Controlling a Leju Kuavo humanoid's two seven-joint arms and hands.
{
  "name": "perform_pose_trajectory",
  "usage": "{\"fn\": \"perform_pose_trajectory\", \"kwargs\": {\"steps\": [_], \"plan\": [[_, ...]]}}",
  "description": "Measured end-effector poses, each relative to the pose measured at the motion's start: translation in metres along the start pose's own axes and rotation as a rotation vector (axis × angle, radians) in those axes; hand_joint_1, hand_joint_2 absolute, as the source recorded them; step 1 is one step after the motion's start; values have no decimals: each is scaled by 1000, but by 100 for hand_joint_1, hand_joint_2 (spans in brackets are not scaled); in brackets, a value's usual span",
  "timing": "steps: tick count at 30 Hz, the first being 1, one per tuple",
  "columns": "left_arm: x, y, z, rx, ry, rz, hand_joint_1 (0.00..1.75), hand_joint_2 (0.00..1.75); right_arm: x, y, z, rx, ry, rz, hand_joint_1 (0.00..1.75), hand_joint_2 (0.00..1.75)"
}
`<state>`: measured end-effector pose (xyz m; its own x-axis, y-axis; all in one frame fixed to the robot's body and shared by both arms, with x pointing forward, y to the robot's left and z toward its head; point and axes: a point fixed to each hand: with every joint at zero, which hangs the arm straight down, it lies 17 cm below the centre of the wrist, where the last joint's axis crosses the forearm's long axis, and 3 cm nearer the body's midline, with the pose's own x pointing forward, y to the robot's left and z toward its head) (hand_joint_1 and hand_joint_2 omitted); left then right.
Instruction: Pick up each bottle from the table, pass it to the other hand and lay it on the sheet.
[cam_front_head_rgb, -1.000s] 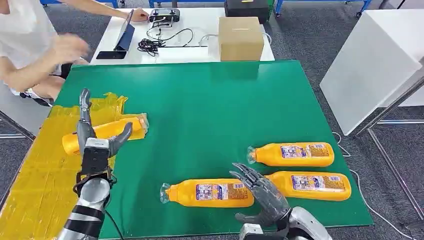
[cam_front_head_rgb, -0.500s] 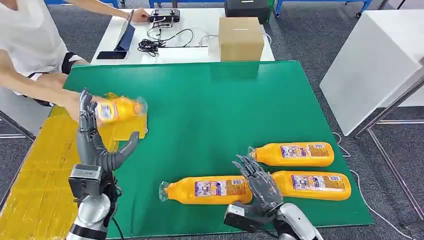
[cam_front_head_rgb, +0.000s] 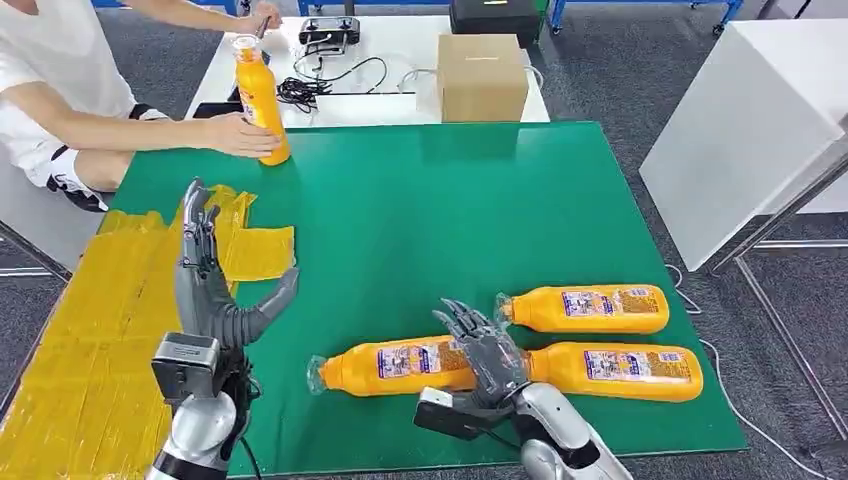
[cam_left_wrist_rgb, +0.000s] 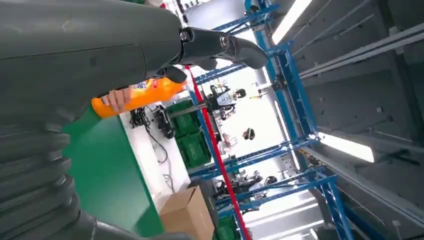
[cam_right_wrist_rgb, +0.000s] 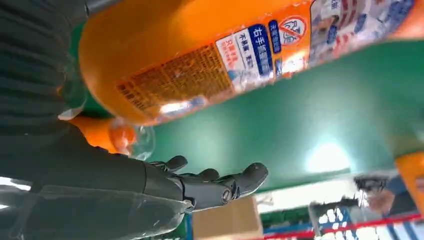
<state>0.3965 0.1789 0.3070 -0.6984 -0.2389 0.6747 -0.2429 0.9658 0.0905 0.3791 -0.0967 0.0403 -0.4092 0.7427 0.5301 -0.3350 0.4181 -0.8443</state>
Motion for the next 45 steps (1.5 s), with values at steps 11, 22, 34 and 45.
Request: {"fn": "perform_pose_trajectory", "kwargs": {"steps": [11,22,34,45], "plan": [[2,-10,-3,-8,1,40,0,175,-42,22,-16,143,104,49,0,175],[1,-13,-3,-13,3,46,0,175,-63,26,-19,174,168,123,154,175],[3,-16,-4,-18,4,57,0,175,-71,16,-28,96,192,181,175,175],[3,-17,-4,-16,8,61,0,175,-55,2,-30,-40,165,105,175,175]]}}
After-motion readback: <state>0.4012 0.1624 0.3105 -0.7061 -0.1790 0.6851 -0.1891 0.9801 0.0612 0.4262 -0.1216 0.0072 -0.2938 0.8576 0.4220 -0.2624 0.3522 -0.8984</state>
